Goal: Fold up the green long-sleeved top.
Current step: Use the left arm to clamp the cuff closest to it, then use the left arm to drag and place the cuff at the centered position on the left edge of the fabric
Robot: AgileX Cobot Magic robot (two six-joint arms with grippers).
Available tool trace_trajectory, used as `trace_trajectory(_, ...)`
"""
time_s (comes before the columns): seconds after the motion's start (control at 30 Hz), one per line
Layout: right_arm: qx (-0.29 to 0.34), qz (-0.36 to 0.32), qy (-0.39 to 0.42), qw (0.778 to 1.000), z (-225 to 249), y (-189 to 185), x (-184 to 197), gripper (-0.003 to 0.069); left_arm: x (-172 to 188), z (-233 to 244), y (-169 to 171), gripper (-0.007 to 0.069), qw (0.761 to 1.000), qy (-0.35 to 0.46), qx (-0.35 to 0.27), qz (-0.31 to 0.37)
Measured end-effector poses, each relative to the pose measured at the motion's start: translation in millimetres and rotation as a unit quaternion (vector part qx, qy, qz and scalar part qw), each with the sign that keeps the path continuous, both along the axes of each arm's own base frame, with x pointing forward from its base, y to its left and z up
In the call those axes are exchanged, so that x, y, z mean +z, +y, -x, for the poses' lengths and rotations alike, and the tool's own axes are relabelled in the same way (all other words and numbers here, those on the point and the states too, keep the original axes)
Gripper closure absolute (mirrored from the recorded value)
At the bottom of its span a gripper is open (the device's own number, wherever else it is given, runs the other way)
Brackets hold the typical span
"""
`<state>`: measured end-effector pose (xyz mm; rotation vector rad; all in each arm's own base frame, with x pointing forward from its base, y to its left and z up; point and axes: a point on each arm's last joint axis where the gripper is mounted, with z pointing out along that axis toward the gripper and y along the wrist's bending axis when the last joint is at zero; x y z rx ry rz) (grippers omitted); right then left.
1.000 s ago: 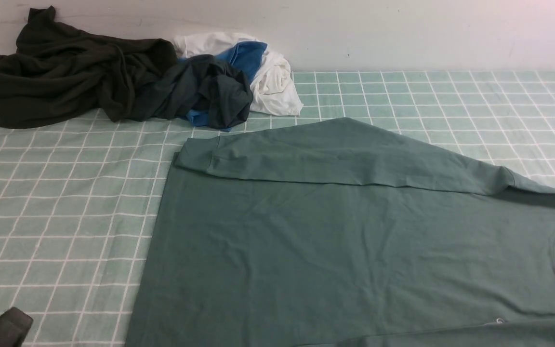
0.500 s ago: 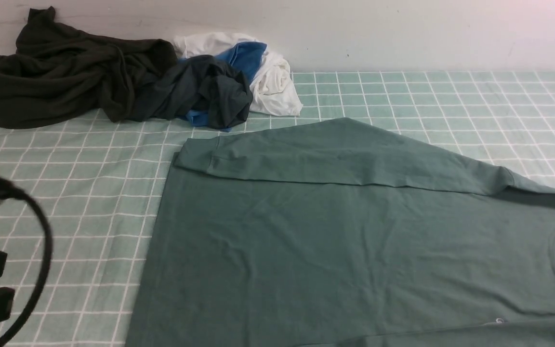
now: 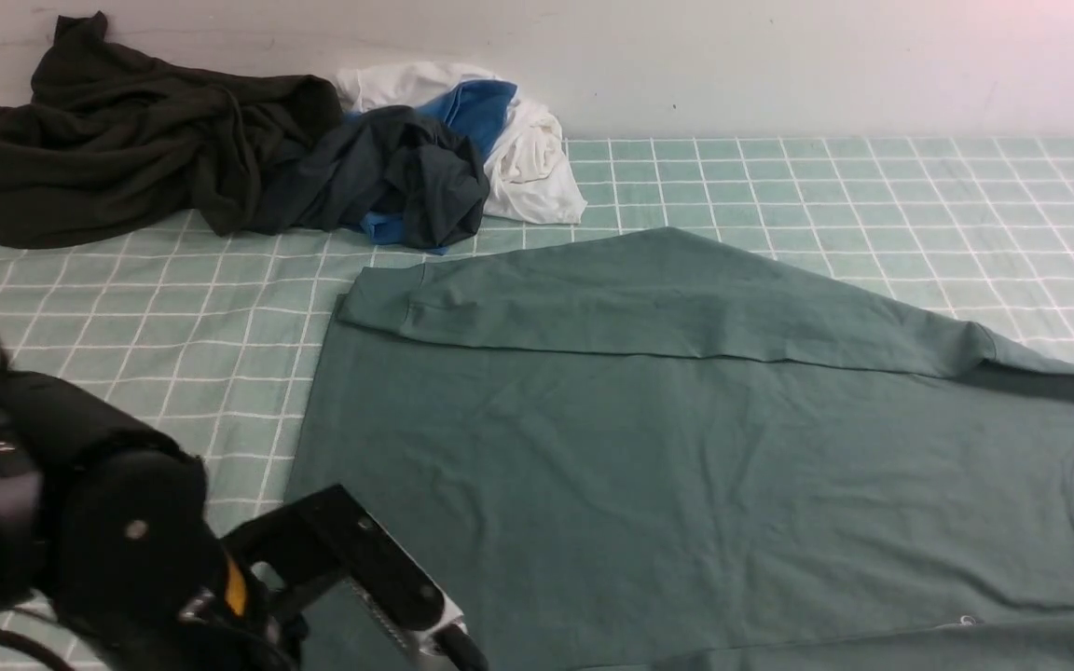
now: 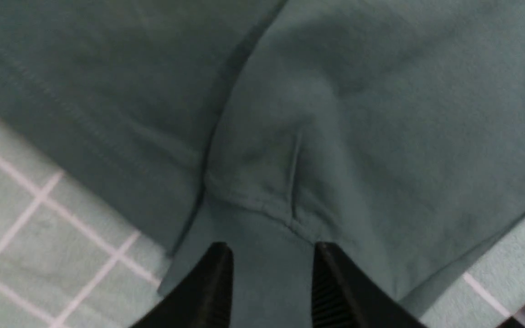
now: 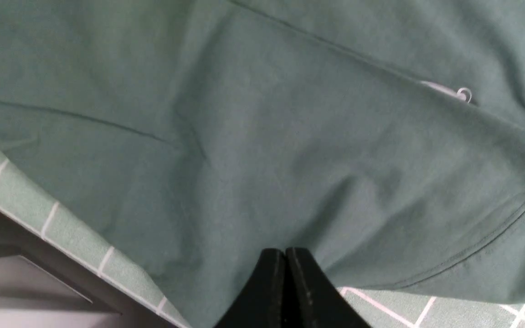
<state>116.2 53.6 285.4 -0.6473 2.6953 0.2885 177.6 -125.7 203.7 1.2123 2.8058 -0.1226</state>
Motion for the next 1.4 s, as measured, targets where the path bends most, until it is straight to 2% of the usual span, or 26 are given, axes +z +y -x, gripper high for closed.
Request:
trace_trajectory(0.13, 0.000, 0.000, 0.000, 1.000, 0.0, 0.0, -0.9, 0.0673, -25.1, -13.3, -11.0, 0.0253, 1.000, 0.001, -0.004, -0.007)
trace_trajectory(0.33, -0.003, -0.004, -0.016, 1.000, -2.8, 0.7, 0.2, 0.0673, -44.7, -19.9, -14.5, 0.0230, 1.000, 0.017, -0.005, -0.023)
trace_trajectory(0.47, -0.005, -0.007, -0.026, 1.000, -4.5, 1.0, 0.9, 0.0673, -49.5, -20.6, -15.1, 0.0291, 0.999, 0.024, -0.004, -0.027)
trace_trajectory(0.5, -0.005, -0.008, -0.028, 1.000, -4.9, 1.1, 1.1, 0.0673, -49.1, -20.5, -15.8, 0.0371, 0.999, 0.028, -0.001, -0.026)
trace_trajectory(0.53, -0.005, -0.008, -0.028, 1.000, -4.9, 1.1, 1.1, 0.0673, -49.1, -20.3, -15.8, 0.0382, 0.999, 0.029, -0.001, -0.026)
trace_trajectory(0.57, -0.006, -0.008, -0.029, 1.000, -5.1, 1.2, 1.2, 0.0673, -46.3, -20.7, -17.1, 0.0480, 0.999, 0.033, 0.003, -0.022)
trace_trajectory(0.6, -0.006, -0.009, -0.029, 1.000, -5.1, 1.2, 1.2, 0.0673, -44.1, -20.9, -17.5, 0.0528, 0.999, 0.036, 0.003, -0.023)
trace_trajectory(0.7, -0.005, -0.002, -0.032, 0.999, -5.5, 0.2, 1.0, 0.0673, -28.0, -26.5, -20.8, 0.0606, 0.999, 0.030, -0.003, -0.022)
trace_trajectory(0.9, -0.037, 0.034, -0.051, 0.997, -10.1, -7.8, 0.9, 0.0673, 19.0, -54.5, -27.8, 0.0609, 0.998, -0.041, -0.035, -0.044)
trace_trajectory(0.97, -0.078, 0.058, -0.067, 0.993, -16.3, -14.1, 0.6, 0.0673, 42.5, -75.2, -29.1, 0.0608, 0.995, -0.080, -0.036, -0.056)
trace_trajectory(1.07, -0.117, 0.077, -0.068, 0.988, -24.9, -17.4, -2.9, 0.0673, 58.4, -99.9, -31.0, 0.0605, 0.993, -0.100, -0.020, -0.055)
trace_trajectory(1.2, -0.138, 0.099, -0.060, 0.984, -40.9, -17.0, -12.5, 0.0673, 62.0, -132.8, -34.1, 0.0605, 0.993, -0.101, -0.007, -0.060)
trace_trajectory(1.4, -0.139, 0.106, -0.036, 0.984, -52.9, -12.9, -24.1, 0.0673, 47.9, -167.2, -36.5, 0.0605, 0.994, -0.088, 0.002, -0.069)
